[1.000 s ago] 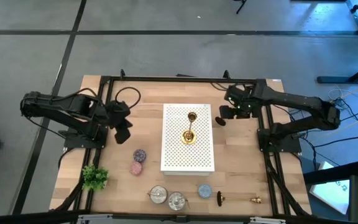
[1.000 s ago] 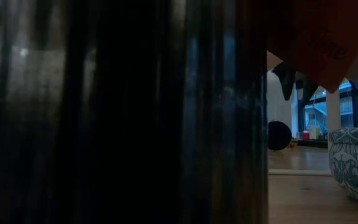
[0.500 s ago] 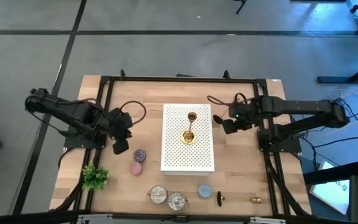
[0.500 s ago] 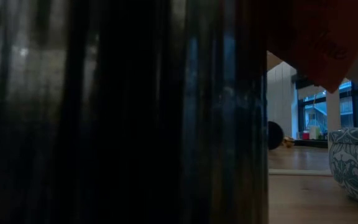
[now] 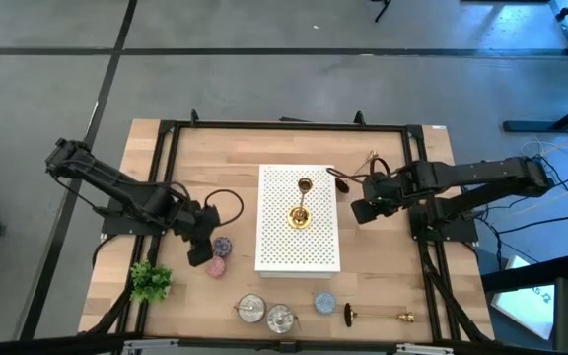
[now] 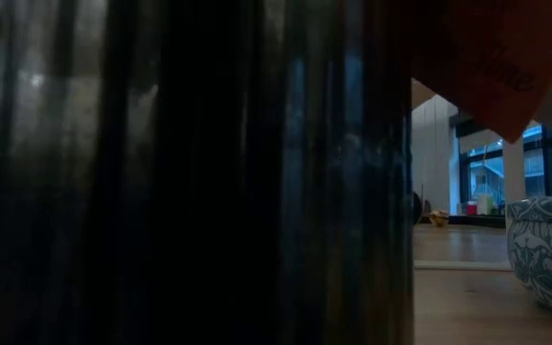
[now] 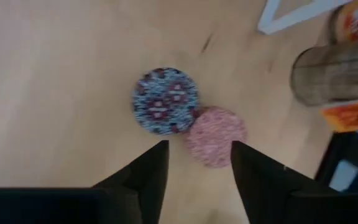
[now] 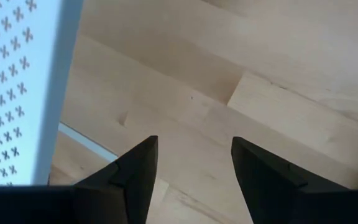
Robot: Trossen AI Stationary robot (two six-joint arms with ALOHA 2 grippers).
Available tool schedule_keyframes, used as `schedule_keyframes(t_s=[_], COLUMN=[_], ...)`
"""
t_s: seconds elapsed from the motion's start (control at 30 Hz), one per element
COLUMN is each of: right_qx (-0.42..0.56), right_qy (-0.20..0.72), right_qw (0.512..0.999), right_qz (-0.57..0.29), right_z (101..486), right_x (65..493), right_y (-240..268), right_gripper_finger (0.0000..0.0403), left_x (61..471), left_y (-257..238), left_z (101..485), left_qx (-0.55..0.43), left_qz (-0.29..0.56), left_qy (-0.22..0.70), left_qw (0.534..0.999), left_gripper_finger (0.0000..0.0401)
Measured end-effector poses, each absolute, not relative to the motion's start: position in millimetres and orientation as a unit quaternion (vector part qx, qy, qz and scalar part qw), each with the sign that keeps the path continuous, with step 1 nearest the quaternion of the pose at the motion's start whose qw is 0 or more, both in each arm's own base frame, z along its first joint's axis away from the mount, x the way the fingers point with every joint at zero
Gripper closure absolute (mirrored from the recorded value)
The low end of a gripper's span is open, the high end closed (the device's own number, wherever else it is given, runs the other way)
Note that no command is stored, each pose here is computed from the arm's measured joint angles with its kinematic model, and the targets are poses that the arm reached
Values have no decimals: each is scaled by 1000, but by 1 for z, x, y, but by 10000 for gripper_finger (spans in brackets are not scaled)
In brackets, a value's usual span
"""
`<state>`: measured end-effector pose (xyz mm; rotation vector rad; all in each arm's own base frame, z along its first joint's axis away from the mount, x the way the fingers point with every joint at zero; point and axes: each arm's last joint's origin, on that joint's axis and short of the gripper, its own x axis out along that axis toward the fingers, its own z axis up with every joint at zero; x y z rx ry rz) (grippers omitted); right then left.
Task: Pick & Place candle stick holders
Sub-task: Put the red patterned scented candle on the shelf
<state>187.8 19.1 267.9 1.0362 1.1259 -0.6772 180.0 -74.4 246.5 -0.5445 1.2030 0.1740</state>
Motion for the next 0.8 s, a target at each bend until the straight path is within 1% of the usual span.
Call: schedule_keyframes(t_s=[0.17, 0.37, 0.47, 0.63, 0.8], right_qx=[448, 421, 412, 396, 391], right_qy=[512, 528, 534, 535, 539], right_qw=[676, 691, 696, 706, 708], right_qz=[-282, -256, -246, -241, -235], right_z=[268, 268, 268, 268, 268], right_x=[187, 185, 184, 183, 182], right_y=[27, 35, 39, 46, 49], right_gripper_finger=[194, 194, 194, 194, 194], left_x=[181, 182, 186, 195, 210], left_y=[-81, -92, -101, -114, -122], left_z=[247, 239, 228, 206, 203], left_qx=[-287, -287, -287, -288, -279], left_qz=[129, 202, 220, 253, 274], left_qy=[515, 482, 497, 530, 505], left_qw=[797, 803, 789, 756, 769], left_gripper_finger=[185, 149, 141, 138, 138])
